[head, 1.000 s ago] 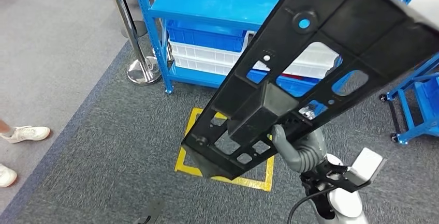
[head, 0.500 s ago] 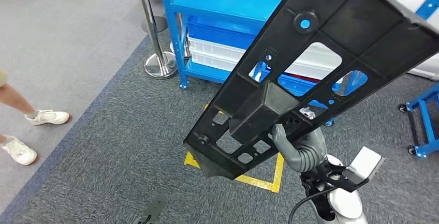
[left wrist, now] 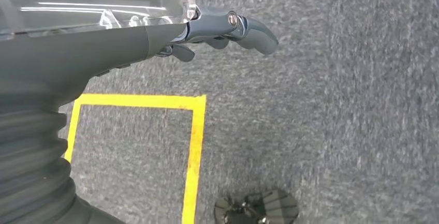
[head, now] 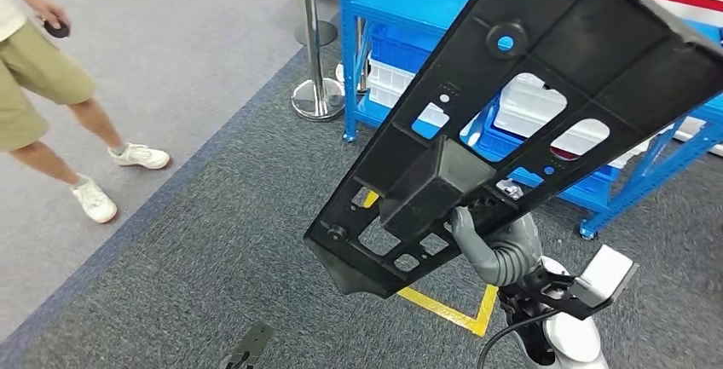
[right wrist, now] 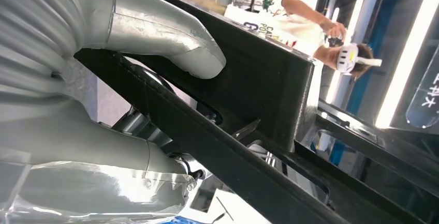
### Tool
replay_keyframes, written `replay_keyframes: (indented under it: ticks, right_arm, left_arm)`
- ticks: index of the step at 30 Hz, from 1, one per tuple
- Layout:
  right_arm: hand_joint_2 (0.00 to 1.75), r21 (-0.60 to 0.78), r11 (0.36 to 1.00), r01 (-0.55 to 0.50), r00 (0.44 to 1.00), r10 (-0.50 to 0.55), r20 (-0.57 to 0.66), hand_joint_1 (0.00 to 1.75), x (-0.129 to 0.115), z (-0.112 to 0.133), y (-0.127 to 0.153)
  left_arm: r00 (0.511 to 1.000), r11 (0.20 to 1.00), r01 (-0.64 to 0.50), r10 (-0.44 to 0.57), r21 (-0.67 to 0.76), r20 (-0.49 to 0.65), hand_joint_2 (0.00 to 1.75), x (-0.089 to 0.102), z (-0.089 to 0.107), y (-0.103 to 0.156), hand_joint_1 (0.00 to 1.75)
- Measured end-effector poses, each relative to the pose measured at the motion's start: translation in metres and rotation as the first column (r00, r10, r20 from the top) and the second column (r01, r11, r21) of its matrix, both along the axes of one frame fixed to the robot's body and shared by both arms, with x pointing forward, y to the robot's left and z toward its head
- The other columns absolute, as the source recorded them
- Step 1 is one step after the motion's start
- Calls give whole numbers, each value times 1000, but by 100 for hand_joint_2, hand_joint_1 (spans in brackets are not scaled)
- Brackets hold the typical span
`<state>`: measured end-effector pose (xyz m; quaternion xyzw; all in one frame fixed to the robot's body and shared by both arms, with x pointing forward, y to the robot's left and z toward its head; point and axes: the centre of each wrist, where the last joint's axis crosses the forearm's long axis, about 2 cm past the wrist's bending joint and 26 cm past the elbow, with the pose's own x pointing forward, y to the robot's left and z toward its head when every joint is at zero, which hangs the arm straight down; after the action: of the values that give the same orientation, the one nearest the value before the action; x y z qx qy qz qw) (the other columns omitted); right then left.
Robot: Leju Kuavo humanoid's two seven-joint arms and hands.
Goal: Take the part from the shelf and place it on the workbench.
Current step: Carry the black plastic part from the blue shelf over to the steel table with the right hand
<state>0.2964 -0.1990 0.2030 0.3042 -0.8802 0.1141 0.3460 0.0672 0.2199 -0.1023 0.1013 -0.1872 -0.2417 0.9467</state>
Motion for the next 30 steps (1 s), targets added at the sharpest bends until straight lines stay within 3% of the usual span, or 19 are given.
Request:
replay_keyframes:
  ticks: [30]
  right_arm:
    - [175,4,1000,28,1000,-28,-1,175,-12,-6,-9]
  left_arm:
    - [1000,1000,9,-9,-2,-17,175,-3,0,-1,0]
